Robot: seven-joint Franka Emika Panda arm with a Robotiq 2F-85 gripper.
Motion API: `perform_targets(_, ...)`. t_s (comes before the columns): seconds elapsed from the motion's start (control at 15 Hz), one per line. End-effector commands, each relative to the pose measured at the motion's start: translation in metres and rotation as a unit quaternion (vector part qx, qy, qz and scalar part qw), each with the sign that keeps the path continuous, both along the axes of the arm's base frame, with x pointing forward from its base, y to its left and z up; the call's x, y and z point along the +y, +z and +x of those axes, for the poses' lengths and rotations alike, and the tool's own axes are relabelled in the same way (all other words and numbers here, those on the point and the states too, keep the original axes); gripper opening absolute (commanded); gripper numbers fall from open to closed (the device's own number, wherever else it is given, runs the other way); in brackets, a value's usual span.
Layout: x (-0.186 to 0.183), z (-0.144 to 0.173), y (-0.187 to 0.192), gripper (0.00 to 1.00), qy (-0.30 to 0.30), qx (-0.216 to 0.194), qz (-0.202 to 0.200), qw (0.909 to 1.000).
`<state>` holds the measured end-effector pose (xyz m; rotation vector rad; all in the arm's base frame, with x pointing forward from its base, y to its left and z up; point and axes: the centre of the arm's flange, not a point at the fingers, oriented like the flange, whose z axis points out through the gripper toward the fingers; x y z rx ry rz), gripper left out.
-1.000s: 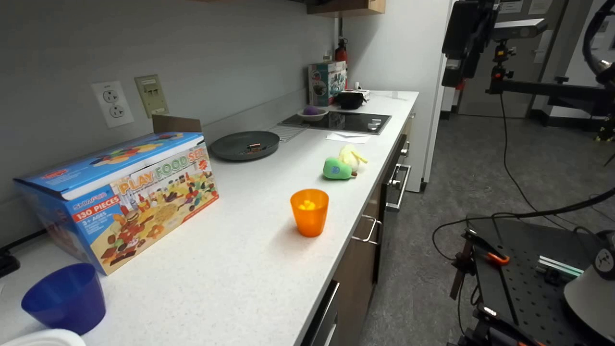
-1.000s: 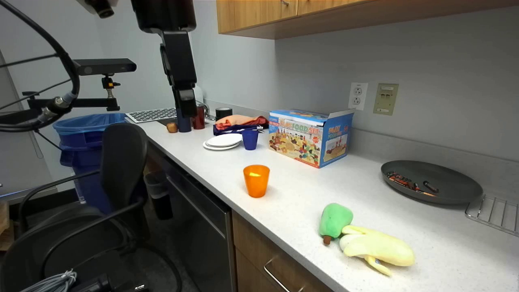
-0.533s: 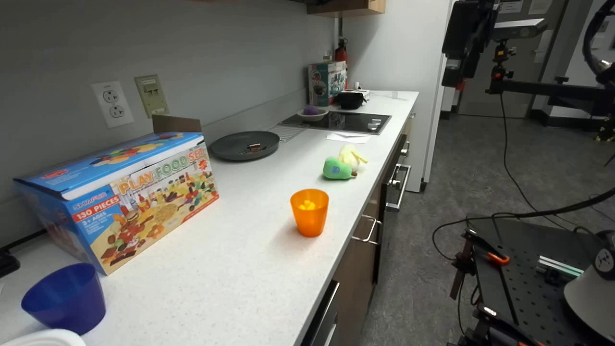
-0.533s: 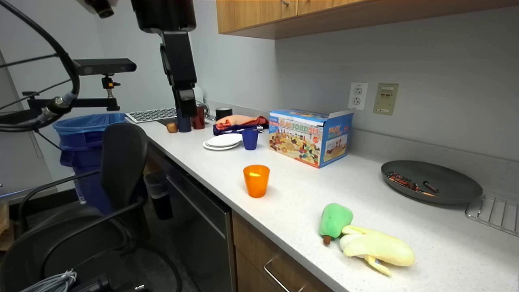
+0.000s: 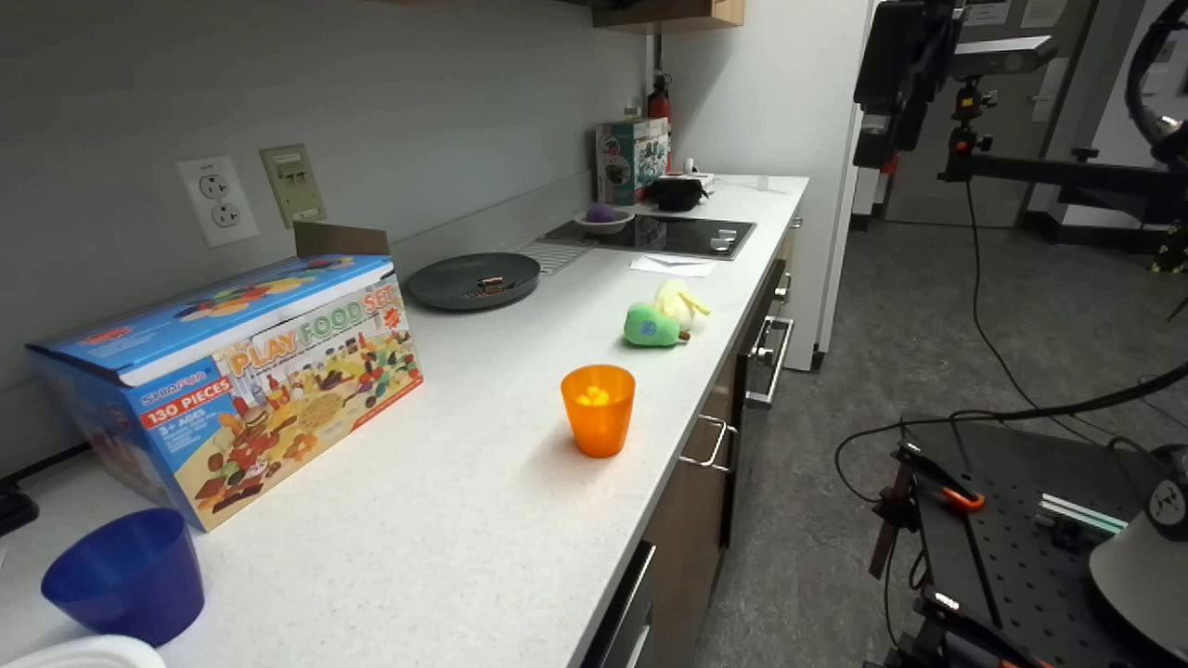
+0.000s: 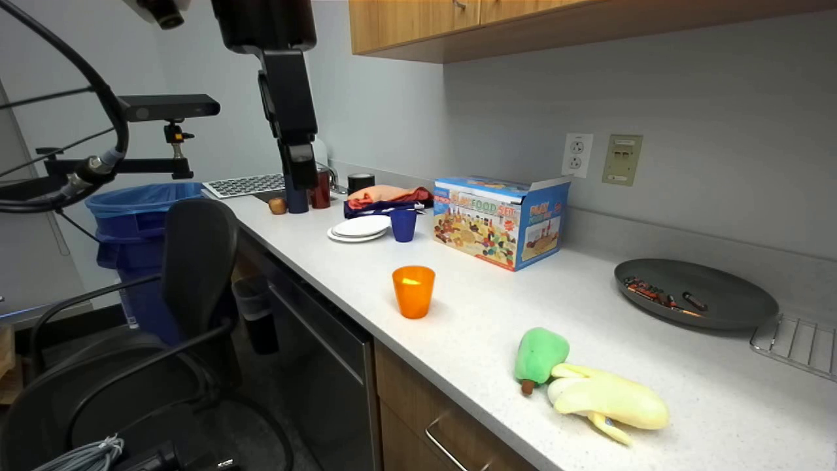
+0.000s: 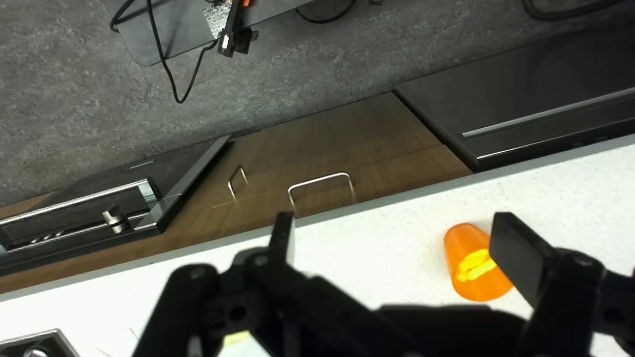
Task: Put the banana plush toy on top of the orange cup
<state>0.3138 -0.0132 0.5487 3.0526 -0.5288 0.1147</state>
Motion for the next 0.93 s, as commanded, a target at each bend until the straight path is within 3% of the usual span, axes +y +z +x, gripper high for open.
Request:
perform_targets(0.0,0.0000,0.0009,-0.0005,1.00,-0.001,-0.008,0.000,1.0000)
perform_targets(0.87,0.0002,0.0015,0.0004,1.00,-0.018,-0.010,-0.004,0.9998)
